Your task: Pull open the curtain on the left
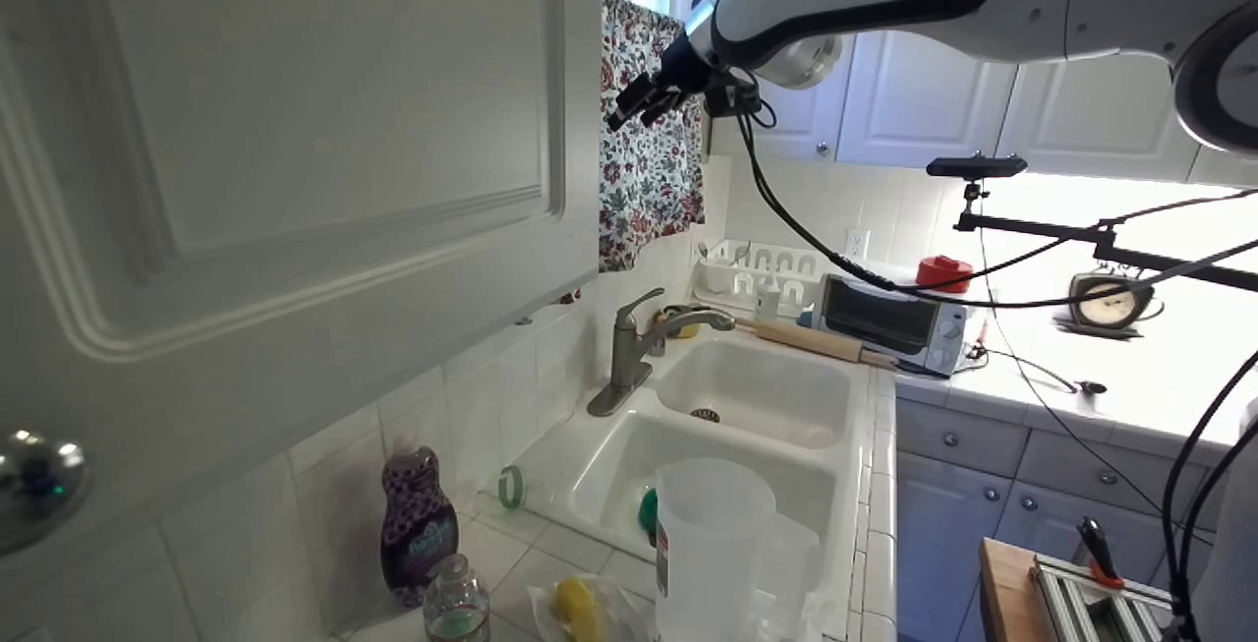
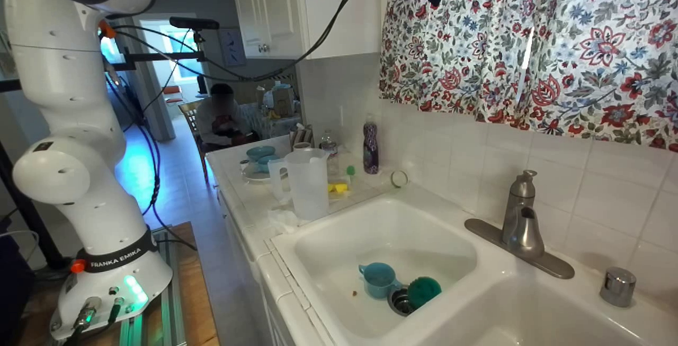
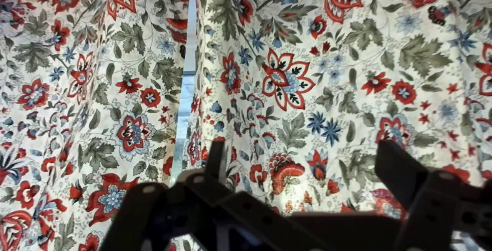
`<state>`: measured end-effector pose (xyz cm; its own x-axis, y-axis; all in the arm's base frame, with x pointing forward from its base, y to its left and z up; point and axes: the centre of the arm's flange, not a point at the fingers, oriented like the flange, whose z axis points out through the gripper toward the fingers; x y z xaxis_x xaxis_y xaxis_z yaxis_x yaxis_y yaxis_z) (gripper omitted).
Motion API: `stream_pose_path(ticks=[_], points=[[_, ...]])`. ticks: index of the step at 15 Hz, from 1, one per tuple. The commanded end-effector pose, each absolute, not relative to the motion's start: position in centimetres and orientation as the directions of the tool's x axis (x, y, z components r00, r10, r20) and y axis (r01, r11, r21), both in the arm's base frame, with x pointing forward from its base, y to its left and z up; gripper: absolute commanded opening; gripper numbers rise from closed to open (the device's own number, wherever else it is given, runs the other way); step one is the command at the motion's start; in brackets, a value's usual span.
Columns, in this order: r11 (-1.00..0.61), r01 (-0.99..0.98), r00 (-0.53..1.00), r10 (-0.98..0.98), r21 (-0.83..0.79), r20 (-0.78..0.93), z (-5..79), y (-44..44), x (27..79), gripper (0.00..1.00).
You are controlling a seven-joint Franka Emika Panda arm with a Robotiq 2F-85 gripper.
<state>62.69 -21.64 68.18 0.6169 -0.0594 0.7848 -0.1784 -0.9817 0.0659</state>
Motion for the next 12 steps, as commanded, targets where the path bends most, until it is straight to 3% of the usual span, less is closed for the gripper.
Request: stream_pose_path(ticks=[1,11,12], points=[[-0.981,-0.183,0.576,-0.060,0.057,0.816,69.8,-24.1,65.8,1.00],[-0.976,-0.212,0.464,-0.051,0.055,0.885,73.1,-27.4,69.6,1.00],[-0.976,-0.211,0.457,-0.057,0.046,0.887,72.9,-27.5,69.9,0.90]])
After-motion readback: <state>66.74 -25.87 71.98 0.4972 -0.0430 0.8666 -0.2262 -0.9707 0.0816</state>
